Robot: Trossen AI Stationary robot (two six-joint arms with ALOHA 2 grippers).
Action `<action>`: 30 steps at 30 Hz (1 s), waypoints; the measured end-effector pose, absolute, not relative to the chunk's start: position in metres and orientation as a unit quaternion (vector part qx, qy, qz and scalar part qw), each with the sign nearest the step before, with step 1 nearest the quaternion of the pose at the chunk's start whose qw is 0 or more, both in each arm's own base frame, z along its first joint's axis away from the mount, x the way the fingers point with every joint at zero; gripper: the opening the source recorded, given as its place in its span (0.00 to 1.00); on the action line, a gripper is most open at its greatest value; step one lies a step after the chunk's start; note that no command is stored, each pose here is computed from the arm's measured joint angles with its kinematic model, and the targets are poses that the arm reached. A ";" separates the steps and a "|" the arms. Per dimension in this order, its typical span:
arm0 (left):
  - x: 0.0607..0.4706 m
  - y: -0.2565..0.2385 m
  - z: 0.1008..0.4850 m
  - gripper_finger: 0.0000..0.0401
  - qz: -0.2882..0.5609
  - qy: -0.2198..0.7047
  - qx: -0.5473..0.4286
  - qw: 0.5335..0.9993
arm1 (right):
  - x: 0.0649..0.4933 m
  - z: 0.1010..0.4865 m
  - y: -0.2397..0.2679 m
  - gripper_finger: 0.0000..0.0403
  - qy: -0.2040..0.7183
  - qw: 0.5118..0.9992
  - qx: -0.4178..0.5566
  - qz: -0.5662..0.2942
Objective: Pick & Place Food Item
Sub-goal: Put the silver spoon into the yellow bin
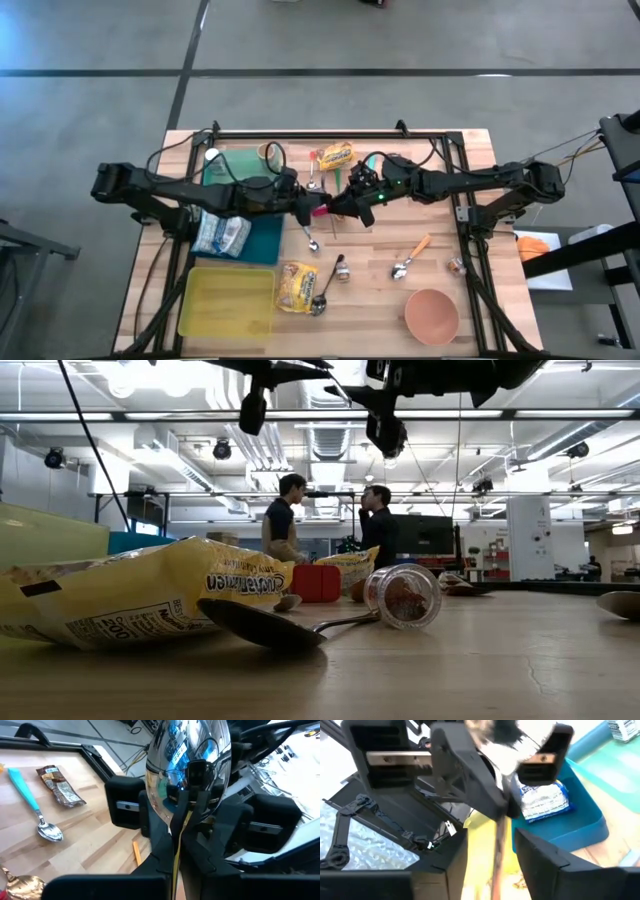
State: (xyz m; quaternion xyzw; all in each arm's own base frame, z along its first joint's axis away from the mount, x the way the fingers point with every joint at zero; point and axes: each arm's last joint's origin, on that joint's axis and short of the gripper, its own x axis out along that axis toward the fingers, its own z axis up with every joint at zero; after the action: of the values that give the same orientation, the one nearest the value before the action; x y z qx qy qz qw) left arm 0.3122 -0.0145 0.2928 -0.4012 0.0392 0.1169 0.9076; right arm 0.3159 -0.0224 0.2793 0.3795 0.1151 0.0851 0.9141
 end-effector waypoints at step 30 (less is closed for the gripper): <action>0.227 -0.073 0.301 0.03 -0.166 0.369 -0.334 0.851 | 0.294 0.276 -0.021 0.51 0.208 0.904 0.370 0.046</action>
State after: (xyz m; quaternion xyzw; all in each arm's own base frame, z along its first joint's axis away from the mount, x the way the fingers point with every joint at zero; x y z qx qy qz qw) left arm 0.2271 -0.0733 0.3008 -0.3342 0.3694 -0.1656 0.8512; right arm 0.2935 -0.0214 0.2761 0.3699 0.2077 0.0463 0.9044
